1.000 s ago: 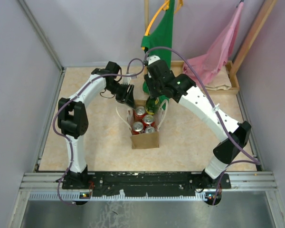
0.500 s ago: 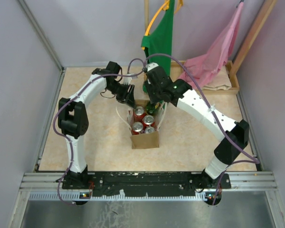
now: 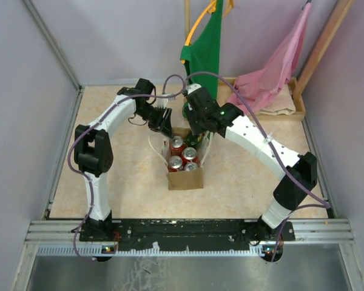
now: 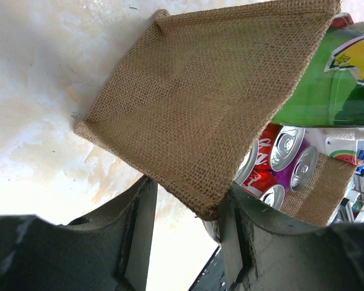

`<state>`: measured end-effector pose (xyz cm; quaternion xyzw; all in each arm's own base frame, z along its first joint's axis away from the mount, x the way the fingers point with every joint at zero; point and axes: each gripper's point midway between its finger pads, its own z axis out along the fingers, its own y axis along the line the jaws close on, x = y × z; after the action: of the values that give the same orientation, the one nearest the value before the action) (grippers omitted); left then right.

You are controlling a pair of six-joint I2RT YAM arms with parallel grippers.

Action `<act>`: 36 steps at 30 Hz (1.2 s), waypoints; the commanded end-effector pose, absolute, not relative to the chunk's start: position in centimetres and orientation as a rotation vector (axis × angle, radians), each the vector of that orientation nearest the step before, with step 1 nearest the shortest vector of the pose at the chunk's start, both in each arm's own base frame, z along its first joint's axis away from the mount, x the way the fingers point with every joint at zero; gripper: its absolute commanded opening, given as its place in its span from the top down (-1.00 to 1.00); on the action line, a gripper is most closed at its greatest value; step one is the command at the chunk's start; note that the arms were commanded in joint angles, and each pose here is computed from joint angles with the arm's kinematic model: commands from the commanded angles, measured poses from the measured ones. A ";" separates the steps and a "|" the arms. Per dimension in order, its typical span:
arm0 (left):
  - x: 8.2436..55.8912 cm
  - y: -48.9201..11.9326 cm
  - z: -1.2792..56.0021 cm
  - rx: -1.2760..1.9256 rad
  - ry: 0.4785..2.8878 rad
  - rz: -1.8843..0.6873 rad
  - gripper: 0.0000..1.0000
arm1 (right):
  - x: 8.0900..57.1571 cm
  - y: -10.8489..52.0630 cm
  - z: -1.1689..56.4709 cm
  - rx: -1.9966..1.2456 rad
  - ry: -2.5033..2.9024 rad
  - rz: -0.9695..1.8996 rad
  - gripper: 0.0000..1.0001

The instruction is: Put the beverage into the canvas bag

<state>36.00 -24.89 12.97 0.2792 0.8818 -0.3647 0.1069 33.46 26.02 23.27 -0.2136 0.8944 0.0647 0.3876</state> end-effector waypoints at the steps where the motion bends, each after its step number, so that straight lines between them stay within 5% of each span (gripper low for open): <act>1: 36.7 -25.1 12.9 0.847 2.572 -1.065 0.02 | 34.0 26.4 24.7 -0.539 2.220 0.194 1.00; 36: 37.2 -25.3 12.9 0.845 2.563 -1.068 0.02 | 32.6 28.3 14.7 -0.763 2.440 0.031 1.00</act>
<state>36.10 -24.94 12.76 0.2773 0.8830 -0.3649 0.1015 33.65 28.87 17.59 -0.2643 0.9015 0.0433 0.3399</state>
